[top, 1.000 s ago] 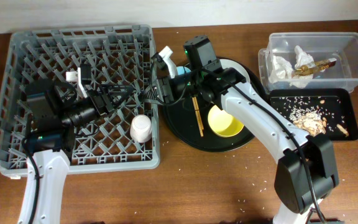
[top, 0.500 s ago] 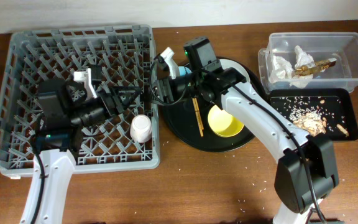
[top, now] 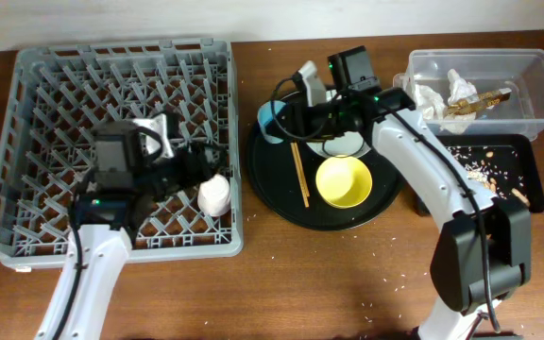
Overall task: Sort waste into correct bins and load items into the dishwasher rack
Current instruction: 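Grasp the blue cup with the right gripper and lift it toward the left gripper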
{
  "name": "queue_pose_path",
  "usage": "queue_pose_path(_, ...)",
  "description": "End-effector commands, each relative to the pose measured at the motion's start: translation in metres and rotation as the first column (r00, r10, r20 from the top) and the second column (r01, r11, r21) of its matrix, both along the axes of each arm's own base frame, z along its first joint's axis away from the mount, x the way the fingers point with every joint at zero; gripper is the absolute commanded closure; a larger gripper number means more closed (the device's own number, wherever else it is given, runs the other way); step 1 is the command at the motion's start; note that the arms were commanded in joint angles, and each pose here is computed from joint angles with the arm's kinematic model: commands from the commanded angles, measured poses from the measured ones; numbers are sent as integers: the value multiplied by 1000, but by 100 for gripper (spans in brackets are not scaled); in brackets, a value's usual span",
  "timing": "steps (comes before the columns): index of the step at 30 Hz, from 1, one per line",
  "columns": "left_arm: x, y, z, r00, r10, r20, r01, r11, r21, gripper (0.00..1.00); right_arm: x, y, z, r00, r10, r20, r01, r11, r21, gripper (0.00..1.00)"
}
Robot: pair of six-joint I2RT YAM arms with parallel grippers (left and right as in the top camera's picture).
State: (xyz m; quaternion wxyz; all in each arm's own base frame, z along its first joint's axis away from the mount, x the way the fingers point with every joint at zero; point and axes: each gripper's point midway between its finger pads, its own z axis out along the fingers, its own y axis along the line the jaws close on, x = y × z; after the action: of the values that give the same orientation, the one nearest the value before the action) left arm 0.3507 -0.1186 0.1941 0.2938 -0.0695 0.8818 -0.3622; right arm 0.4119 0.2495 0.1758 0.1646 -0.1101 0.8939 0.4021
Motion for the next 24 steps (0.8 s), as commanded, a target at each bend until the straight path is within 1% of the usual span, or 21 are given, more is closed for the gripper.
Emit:
queue_pose_path(1, 14, 15, 20, 994, 70, 84, -90, 961, 263, 27, 21, -24, -6, 994, -76, 76, 85, 988, -126, 46)
queue_pose_path(2, 13, 18, 30, 991, 84, 102, -116, 927, 357, 27, 26, -30, -6, 991, -100, 93, 114, 980, -161, 45)
queue_pose_path(4, 10, 23, 36, 988, 112, 111, -149, 891, 429, 27, 30, -37, -10, 986, -126, 107, 145, 969, -200, 45)
queue_pose_path(6, 4, 23, 33, 989, 110, 102, -147, 854, 499, 27, 38, -52, -16, 973, -186, 139, 218, 935, -278, 44)
queue_pose_path(8, 1, 22, 31, 990, 106, 92, -138, 850, 508, 26, 42, -56, -19, 964, -217, 151, 255, 917, -307, 44)
queue_pose_path(10, 1, 22, 31, 990, 106, 96, -140, 850, 507, 13, 45, -58, -19, 958, -234, 168, 277, 906, -319, 44)
queue_pose_path(11, 2, 22, 32, 989, 106, 100, -143, 851, 505, 2, 48, -57, -19, 953, -244, 178, 290, 903, -316, 44)
queue_pose_path(15, 3, 22, 33, 989, 106, 102, -144, 851, 504, 1, 60, -44, -23, 942, -276, 189, 320, 907, -274, 44)
queue_pose_path(20, 0, 22, 30, 990, 106, 88, -136, 849, 510, 1, 83, -28, -43, 922, -347, 170, 378, 902, -209, 46)
queue_pose_path(24, -1, 23, 29, 991, 106, 85, -134, 849, 511, 1, 97, -23, -77, 909, -397, 124, 415, 889, -193, 46)
